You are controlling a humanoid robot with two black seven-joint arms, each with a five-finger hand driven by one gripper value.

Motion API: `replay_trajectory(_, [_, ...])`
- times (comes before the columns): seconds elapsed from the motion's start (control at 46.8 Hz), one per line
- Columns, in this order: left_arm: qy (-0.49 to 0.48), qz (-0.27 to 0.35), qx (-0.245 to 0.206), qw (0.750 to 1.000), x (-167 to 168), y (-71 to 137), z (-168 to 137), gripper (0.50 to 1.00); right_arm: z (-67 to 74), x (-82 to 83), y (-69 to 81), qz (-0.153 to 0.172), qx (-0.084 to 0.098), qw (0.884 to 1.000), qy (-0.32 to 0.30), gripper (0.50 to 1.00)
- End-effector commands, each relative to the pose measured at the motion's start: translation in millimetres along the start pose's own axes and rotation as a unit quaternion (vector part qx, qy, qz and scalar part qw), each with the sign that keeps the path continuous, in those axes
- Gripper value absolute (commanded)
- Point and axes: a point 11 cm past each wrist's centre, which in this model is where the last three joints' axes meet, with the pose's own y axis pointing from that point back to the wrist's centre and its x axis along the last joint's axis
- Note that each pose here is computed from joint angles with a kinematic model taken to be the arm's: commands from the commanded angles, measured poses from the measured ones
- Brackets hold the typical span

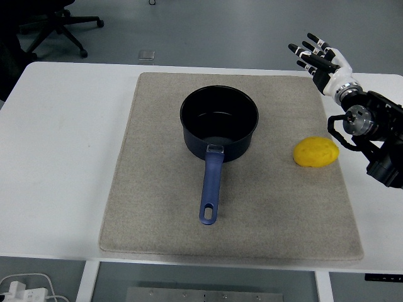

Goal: Put the potato in the blue pot

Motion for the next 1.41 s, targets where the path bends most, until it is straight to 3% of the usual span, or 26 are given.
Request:
replay_trajectory(0.0, [0.001,0.0,0.0,1.0,0.0,0.0,0.0,0.996,0.0,3.3,0.9,-0.002,-0.001,1.0,0.0,0.928])
replay_trajectory(0.128, [0.001,0.0,0.0,1.0,0.0,0.0,0.0,0.996,-0.4,2.5,1.6,-0.019,-0.002,1.0,0.014,0.926])
replay_trajectory(0.321, [0.001,0.0,0.0,1.0,0.0,0.0,0.1,0.996,-1.8,28.3,9.7,-0.031,-0.01,0.996,0.086,0.928])
replay_trajectory(0.47, [0.001,-0.001,0.0,1.0,-0.5,0.0,0.2,0.996,-15.6,51.2,17.2,-0.047,-0.009,0.992,0.115,0.926])
replay_trajectory(0.577, [0.001,-0.002,0.0,1.0,-1.6,0.0,0.2,0.996,-17.3,60.5,23.3,-0.069,-0.018,0.987,0.142,0.928])
replay_trajectory(0.791, [0.001,-0.002,0.0,1.0,-1.2,0.0,0.2,0.996,-15.7,67.8,39.9,-0.142,-0.049,0.96,0.237,0.928])
replay_trajectory(1.068, [-0.001,-0.002,-0.003,1.0,-1.0,0.0,3.7,0.996,-39.2,54.7,70.1,-0.22,-0.042,0.917,0.33,0.928])
replay_trajectory(1.239, [-0.001,-0.004,-0.004,1.0,-2.5,0.0,4.7,0.996,-50.5,55.3,86.6,-0.24,-0.042,0.898,0.366,0.928])
replay_trajectory(1.389, [-0.001,-0.006,-0.004,1.0,-3.5,0.1,4.9,0.996,-50.2,64.2,104.9,-0.254,-0.058,0.88,0.397,0.928])
